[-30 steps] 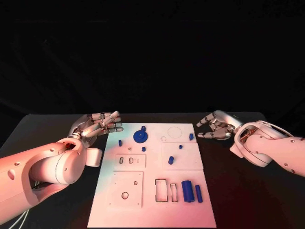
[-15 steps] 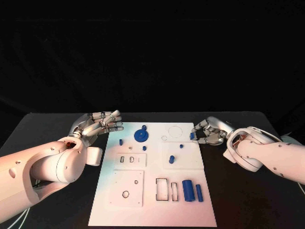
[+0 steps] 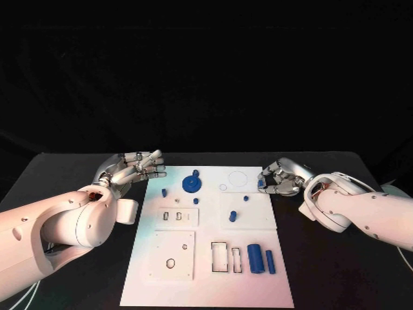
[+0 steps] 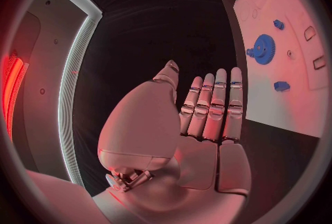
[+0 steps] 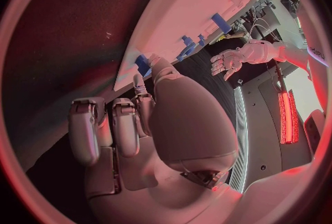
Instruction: Assemble the parts on the task board
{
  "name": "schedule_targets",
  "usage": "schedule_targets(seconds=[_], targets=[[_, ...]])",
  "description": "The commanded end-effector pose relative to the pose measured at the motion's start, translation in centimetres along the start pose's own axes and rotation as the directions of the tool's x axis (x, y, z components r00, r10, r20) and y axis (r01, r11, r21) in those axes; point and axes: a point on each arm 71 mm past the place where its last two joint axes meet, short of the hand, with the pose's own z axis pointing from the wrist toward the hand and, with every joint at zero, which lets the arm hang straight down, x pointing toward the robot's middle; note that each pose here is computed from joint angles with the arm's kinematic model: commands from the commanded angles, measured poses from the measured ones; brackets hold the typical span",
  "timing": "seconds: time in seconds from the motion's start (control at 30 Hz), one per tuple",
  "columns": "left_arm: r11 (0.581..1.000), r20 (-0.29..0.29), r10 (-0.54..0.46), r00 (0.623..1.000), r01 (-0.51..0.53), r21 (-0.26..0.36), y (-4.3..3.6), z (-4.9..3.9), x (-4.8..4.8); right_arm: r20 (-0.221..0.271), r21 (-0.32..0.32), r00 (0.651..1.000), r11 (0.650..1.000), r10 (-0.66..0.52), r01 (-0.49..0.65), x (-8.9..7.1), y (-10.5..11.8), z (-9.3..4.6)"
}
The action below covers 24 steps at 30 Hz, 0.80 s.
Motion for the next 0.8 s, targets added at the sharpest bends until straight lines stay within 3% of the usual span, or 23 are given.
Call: schedule_targets(seconds=[0.03,0.8], targets=[[1.0,-0.021,-0.008,1.0,0.008,-0.003,-0.03,0.07,0.12,0.003,0.006,1.0,1.0,0.019,-0.019,0.15,0.11,0.05],[1.0,-0.015,-0.006,1.0,0.006,-0.008,0.03,0.12,-0.11,-0.006,0.001,1.0,1.0,0.017,-0.017,0.19,-0.03,0.11]])
